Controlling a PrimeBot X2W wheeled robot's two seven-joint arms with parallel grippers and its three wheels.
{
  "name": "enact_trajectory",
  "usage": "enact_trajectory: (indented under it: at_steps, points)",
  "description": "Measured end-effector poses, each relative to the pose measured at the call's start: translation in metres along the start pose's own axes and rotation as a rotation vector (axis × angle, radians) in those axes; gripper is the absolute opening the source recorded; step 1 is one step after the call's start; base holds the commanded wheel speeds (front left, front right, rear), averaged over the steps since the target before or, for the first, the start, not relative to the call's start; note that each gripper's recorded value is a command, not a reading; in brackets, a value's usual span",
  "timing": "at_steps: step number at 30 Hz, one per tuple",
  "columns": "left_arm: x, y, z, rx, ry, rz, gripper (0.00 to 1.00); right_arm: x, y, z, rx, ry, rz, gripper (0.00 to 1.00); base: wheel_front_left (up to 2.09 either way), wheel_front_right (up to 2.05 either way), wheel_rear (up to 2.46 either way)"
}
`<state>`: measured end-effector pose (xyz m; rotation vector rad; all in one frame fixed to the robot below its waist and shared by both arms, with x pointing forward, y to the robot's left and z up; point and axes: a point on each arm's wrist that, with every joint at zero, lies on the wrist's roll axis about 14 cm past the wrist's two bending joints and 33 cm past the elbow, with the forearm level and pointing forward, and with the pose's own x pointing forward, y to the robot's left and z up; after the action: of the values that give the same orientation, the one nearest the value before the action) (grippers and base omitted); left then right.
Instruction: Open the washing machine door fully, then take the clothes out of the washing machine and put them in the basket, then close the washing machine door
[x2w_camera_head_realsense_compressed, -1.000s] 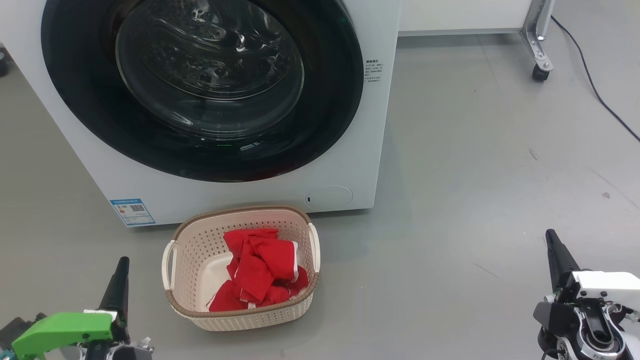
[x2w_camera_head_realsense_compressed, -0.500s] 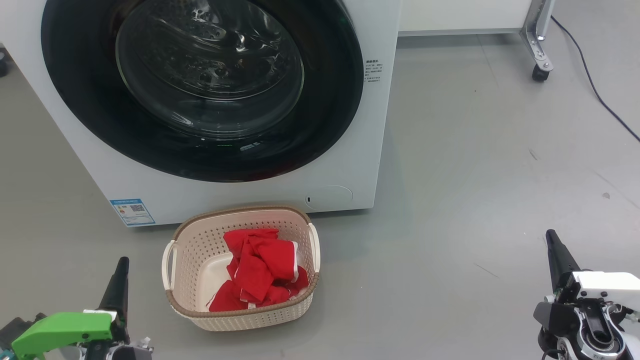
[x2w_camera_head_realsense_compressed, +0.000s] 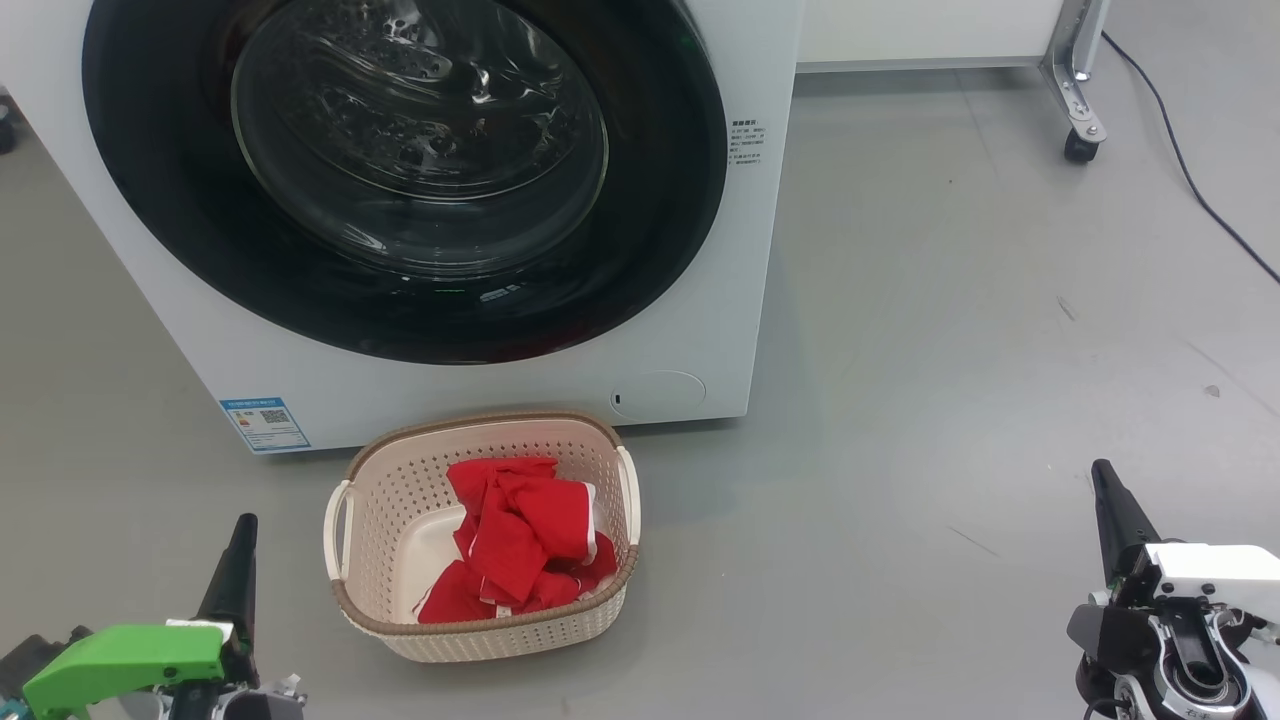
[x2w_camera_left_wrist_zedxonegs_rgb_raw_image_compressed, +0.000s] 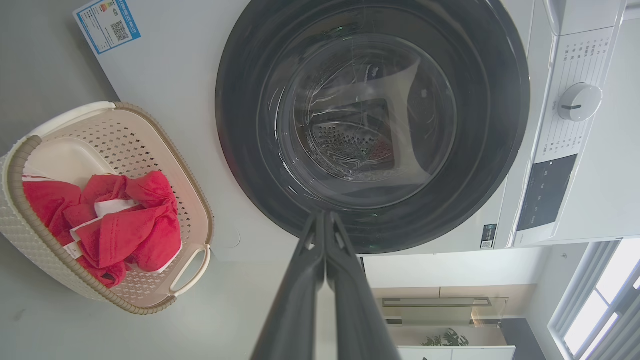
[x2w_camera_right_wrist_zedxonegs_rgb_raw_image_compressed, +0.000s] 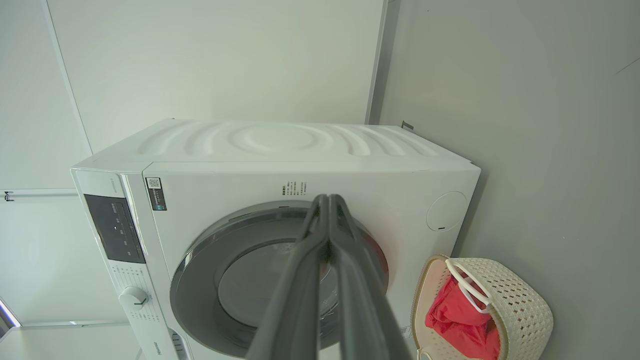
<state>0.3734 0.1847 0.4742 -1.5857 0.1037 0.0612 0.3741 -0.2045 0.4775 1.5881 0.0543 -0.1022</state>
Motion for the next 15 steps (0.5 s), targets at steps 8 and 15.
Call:
enact_trajectory:
  at_steps: [8, 15]
  points:
    - [0.0000, 0.0000, 0.0002, 0.000, -0.001, 0.000, 0.00, 0.0000, -0.0003, 0.0001, 0.001, -0.001, -0.001, 0.00, 0.00, 0.00, 0.00]
    - [0.0000, 0.0000, 0.0004, 0.000, -0.001, 0.000, 0.00, -0.0001, -0.0008, 0.0000, 0.002, -0.001, -0.002, 0.00, 0.00, 0.00, 0.00]
